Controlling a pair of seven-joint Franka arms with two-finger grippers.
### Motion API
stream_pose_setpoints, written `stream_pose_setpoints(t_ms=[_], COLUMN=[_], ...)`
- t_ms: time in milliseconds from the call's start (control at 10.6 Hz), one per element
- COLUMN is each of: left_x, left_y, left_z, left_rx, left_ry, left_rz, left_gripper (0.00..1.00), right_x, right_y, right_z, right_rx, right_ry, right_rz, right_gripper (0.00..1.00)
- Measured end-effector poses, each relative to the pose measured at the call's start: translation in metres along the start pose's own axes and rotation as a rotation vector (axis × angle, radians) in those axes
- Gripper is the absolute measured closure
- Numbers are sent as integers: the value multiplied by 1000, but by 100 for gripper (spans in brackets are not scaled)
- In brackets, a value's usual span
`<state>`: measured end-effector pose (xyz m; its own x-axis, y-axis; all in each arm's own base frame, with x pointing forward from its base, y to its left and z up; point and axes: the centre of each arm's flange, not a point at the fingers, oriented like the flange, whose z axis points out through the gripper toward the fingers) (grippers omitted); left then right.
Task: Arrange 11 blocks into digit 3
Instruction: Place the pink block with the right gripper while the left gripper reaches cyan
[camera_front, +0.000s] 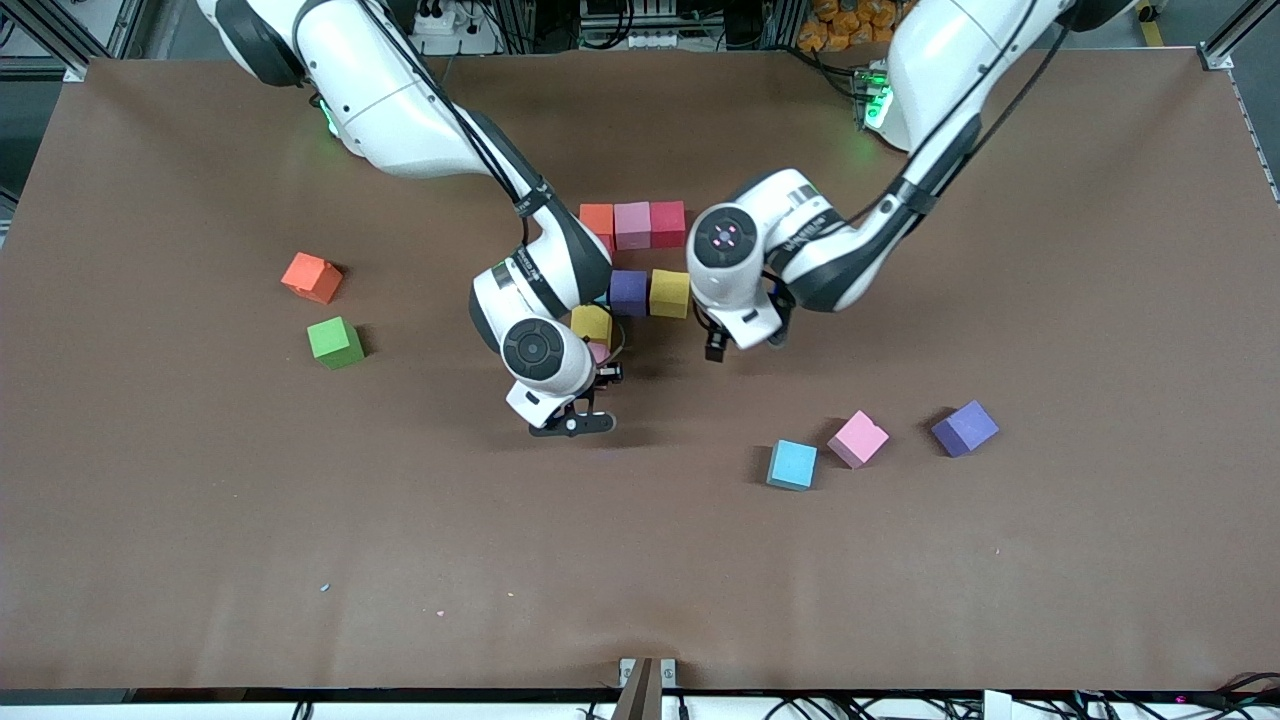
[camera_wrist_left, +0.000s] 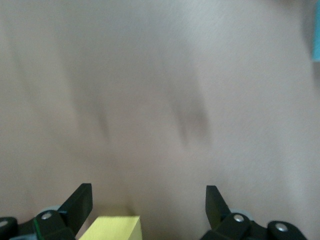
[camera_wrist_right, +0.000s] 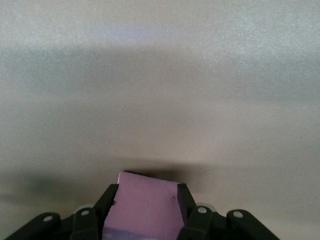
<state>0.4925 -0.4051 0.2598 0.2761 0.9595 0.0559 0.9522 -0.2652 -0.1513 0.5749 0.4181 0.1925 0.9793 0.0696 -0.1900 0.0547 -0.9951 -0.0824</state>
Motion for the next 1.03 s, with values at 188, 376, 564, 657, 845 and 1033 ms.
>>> stream_pose_setpoints(t_ms=[188, 376, 564, 657, 845, 1033], left_x=[30, 58, 89, 106, 131, 143], left_y=[24, 48, 66, 75, 95, 109], left_z=[-25, -45, -38, -32, -25, -21], left_rx=[-14, -43, -38, -35, -43, -53], left_ry=[-6, -27, -32, -29, -34, -45], left_rz=[34, 41, 55, 58, 47, 55], left_gripper=[0, 0, 0, 0, 0, 0], right_x=[0, 2, 7, 10, 15, 27], right_y=[0, -2, -5, -5, 6, 45], right_z=[0, -5, -22, -36, -68, -102], right_rx=[0, 5, 19, 25, 22, 13], right_ry=[0, 10, 38, 54, 66, 56], right_rz=[0, -2, -3, -2, 2, -49], right_gripper=[24, 0, 0, 0, 0, 0])
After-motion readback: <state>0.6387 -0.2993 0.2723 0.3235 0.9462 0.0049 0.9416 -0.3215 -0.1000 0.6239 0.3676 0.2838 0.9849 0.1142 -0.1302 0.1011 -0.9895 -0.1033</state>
